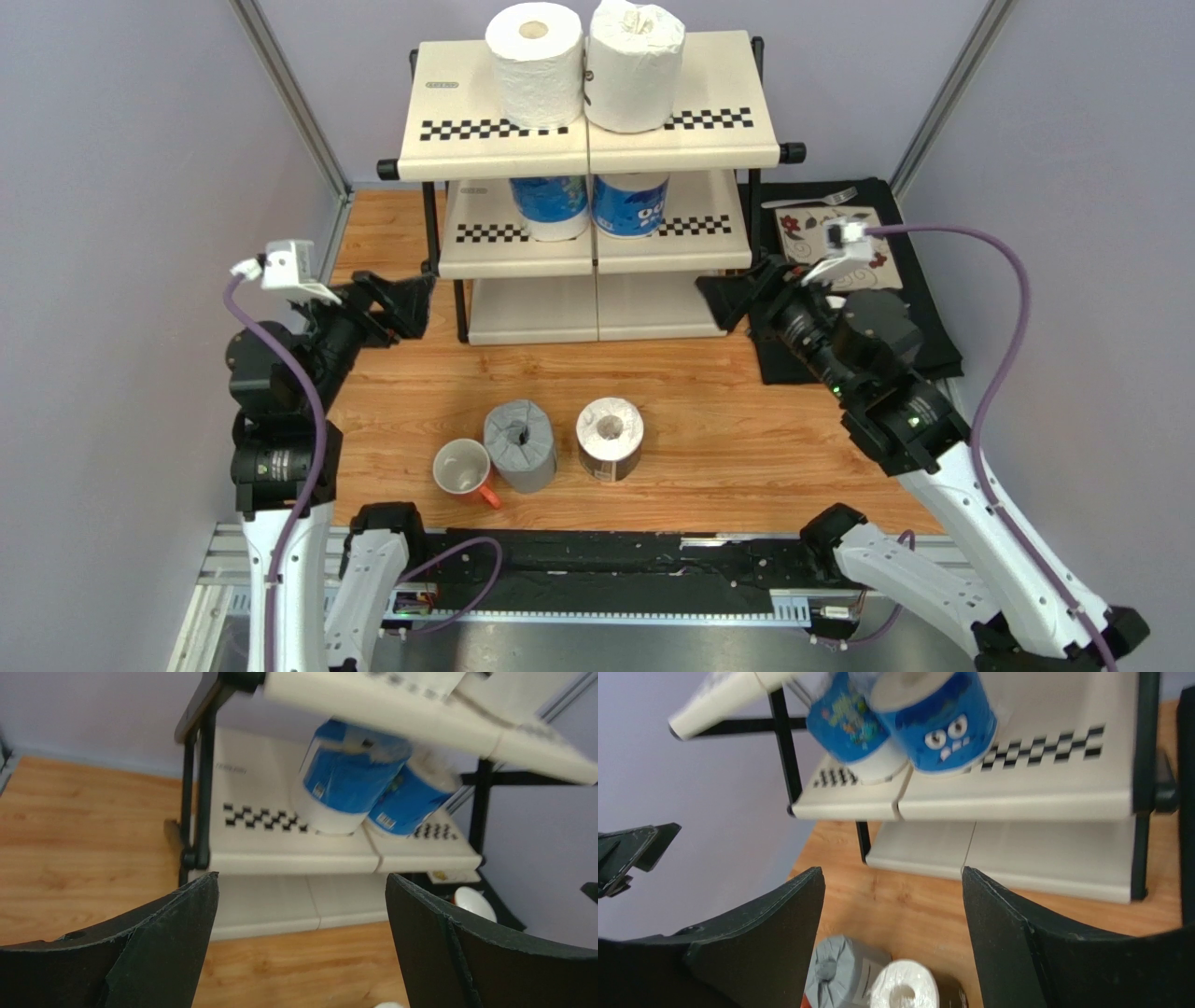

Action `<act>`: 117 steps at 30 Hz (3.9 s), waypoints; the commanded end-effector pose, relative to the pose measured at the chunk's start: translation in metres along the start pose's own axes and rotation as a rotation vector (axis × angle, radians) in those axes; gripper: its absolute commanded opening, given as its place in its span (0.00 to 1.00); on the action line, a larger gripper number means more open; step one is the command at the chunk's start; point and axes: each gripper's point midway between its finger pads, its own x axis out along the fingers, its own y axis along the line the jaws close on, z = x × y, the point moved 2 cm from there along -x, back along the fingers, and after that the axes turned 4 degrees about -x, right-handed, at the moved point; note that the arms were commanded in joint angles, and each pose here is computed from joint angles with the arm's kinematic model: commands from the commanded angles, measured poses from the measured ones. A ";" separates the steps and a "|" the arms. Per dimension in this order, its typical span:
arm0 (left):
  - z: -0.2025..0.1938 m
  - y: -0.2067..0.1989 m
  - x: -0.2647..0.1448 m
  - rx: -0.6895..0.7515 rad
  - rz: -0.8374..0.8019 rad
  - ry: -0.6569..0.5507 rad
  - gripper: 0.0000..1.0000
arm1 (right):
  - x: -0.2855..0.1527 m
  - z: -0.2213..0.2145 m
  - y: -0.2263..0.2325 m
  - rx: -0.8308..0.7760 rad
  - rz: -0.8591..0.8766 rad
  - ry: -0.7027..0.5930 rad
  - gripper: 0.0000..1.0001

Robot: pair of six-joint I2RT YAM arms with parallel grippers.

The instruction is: Place and organize the paper towels onto the shelf

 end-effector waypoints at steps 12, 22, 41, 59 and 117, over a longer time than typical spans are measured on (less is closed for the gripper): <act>-0.169 0.107 -0.050 0.152 0.244 0.309 0.96 | 0.009 -0.183 -0.008 -0.005 -0.122 0.486 0.83; -0.213 0.129 -0.052 0.170 0.240 0.368 0.96 | 0.007 -0.232 -0.005 -0.025 -0.128 0.605 0.73; -0.218 0.144 -0.058 0.207 0.318 0.366 0.96 | 0.013 -0.278 -0.007 -0.049 -0.155 0.711 0.61; -0.217 0.147 -0.059 0.207 0.342 0.354 0.96 | 0.011 -0.303 -0.010 -0.073 -0.176 0.784 0.59; -0.218 0.146 -0.061 0.221 0.347 0.337 0.96 | 0.181 -0.175 -0.066 -0.100 -0.382 0.043 0.11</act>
